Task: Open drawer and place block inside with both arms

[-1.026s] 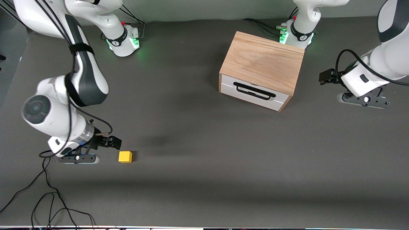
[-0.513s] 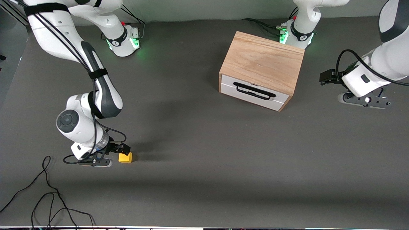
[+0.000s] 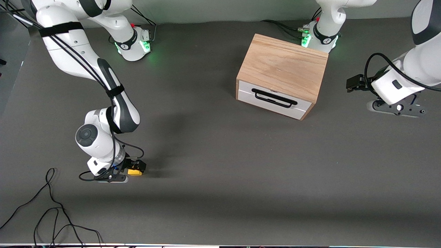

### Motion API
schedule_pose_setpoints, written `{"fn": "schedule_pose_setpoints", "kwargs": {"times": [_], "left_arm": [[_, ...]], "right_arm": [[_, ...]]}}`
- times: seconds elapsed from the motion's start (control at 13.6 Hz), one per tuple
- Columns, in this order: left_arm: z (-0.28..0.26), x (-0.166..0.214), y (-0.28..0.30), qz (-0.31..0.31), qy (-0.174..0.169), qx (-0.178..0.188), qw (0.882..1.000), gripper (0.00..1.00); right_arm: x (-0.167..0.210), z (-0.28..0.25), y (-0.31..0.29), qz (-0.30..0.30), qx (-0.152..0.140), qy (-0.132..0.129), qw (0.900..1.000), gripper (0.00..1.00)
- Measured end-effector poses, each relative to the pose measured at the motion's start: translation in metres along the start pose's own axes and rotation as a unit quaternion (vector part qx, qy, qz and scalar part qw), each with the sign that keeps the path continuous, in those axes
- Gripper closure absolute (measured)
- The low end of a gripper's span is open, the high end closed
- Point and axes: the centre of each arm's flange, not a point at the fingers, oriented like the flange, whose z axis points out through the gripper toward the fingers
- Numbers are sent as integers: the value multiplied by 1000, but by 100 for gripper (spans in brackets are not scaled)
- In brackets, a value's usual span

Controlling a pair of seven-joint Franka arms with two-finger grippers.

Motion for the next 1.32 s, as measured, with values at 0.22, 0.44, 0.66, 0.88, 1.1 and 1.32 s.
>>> {"fn": "schedule_pose_setpoints", "kwargs": {"times": [0.22,0.44,0.66,0.88,1.1,1.32], "left_arm": [[0,0,3,-8,0,-1,1000,0],[1,0,35,-87,-1,1,996,0],[22,11,84,-172,-19,2,985,0],[68,43,119,-272,-53,-21,960,0],[120,64,165,-351,-65,-10,934,0],[175,66,211,-435,-70,12,897,0]], "right_arm": [[-5,17,1,0,-2,-8,1000,0],[-10,29,1,-1,-4,-17,1000,0],[-10,30,2,-1,-5,-17,1000,0],[-10,30,2,-1,-5,-17,1000,16],[-9,29,1,-1,-4,-16,1000,45],[-9,29,1,-1,-4,-16,1000,45]]}}
